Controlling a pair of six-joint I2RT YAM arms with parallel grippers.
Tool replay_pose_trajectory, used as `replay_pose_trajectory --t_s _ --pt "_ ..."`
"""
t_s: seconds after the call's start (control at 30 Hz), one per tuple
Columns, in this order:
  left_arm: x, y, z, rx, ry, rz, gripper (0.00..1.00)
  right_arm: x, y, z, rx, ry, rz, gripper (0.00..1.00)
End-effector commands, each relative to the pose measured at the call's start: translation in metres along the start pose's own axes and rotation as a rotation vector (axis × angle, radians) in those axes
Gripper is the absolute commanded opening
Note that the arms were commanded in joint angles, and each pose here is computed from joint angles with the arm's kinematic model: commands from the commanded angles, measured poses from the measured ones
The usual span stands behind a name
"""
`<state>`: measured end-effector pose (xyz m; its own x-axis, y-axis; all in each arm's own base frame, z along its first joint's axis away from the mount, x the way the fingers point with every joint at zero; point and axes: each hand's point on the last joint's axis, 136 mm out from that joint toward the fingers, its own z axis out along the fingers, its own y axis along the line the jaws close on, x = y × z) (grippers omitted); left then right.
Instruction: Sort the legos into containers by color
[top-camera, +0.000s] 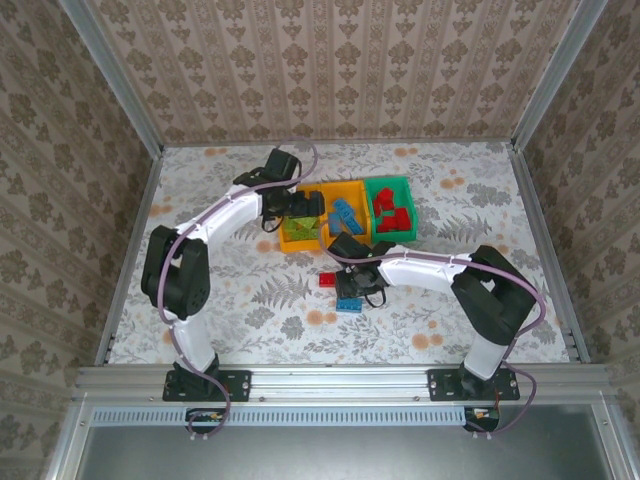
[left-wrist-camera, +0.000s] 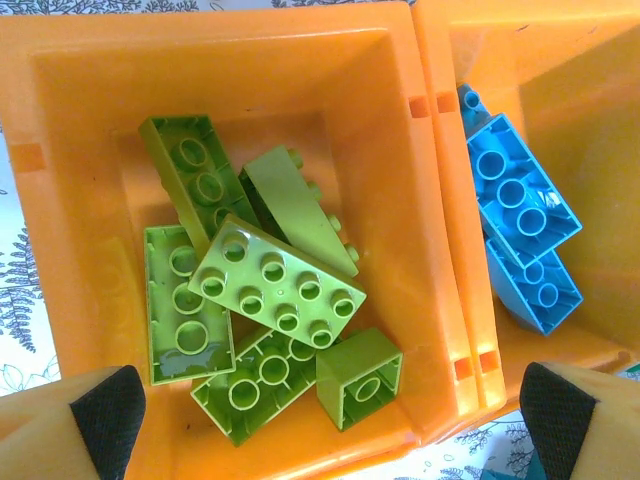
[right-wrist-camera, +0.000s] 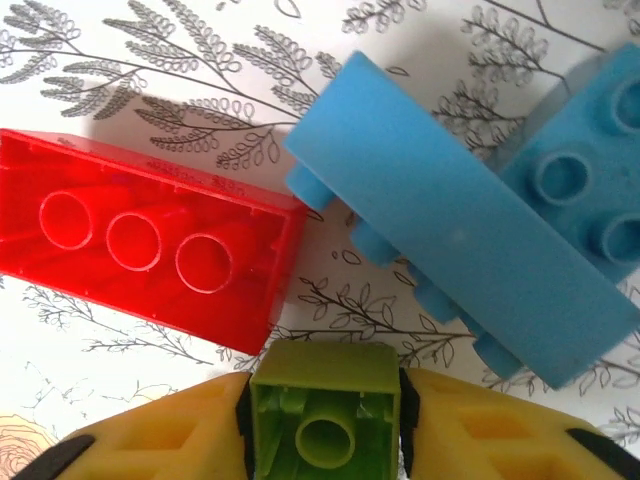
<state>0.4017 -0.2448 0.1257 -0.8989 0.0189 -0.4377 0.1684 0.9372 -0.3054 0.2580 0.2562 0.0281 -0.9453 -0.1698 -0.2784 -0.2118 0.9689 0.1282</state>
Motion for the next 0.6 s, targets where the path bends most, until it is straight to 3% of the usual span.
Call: replay_pose_trajectory --t_s 0.0,0.2,0.57 --pt "-0.009 0.005 -0.013 0.0 -0.046 -0.035 1.0 -0.002 -0.004 -0.005 0.045 0.0 -0.007 0.36" --pt "-0.009 0.011 -0.016 -0.007 -0.055 -0.05 1.0 -0.019 0.003 -0.028 0.015 -0.07 -0.004 0.27" --pt "0.011 0.027 -0.027 -0.041 -0.076 -0.07 1.0 -0.126 0.046 -0.087 -0.397 -0.32 0.146 0.27"
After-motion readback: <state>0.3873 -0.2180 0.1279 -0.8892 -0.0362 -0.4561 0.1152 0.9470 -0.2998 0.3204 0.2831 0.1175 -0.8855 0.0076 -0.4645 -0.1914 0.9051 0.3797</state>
